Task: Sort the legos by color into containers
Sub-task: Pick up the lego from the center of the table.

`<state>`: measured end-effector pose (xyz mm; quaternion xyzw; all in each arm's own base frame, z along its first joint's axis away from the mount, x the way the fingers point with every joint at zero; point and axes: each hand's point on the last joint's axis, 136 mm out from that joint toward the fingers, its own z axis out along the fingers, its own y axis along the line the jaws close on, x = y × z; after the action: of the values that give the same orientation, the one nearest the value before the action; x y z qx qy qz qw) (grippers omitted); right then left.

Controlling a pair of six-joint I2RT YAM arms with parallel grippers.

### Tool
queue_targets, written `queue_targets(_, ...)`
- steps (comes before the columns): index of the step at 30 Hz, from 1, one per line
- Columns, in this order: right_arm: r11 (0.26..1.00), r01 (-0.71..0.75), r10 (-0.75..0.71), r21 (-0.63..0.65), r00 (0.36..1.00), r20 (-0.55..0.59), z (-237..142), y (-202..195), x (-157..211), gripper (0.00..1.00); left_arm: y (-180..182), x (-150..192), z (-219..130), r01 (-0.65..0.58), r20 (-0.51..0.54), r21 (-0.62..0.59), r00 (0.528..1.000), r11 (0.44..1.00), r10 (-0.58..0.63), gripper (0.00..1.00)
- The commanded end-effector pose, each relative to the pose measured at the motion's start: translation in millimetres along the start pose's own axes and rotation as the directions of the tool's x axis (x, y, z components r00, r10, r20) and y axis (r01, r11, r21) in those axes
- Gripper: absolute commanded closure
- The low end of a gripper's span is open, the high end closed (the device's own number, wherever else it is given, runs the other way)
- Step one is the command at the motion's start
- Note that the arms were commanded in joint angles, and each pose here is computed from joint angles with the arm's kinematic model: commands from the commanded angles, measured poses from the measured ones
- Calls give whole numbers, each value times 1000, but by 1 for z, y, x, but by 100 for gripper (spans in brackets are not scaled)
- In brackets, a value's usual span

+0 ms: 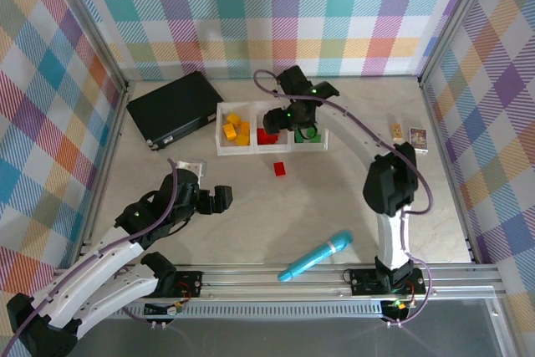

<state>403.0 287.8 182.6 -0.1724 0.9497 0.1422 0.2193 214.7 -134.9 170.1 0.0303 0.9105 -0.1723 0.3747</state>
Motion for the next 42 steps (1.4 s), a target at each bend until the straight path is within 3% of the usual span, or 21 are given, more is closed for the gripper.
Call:
queue_targets(1, 997, -65, 66, -30, 998, 9, -14, 4, 18, 19, 0, 6, -2, 15, -14, 8, 1000, 1000, -15, 1)
queue_targets(11, 984, -180, 180, -4, 983, -42, -19, -14, 94, 1, 2, 9, -4, 24, -6, 13, 1000, 1000, -24, 0)
queue_targets(19, 969, -246, 247, 23, 965, -88, 8, -9, 135, 0, 2, 13, 0, 36, -8, 23, 999, 999, -35, 0)
queue_targets(34, 969, -183, 209, 165, 966, -152, 74, 1, 124, 5, 7, 17, -6, 48, 7, 22, 999, 999, -48, 0)
queue_targets(42, 973, -135, 167, 189, 971, -169, 93, 7, 114, 16, 7, 18, -5, 42, -1, 21, 999, 999, -42, 0)
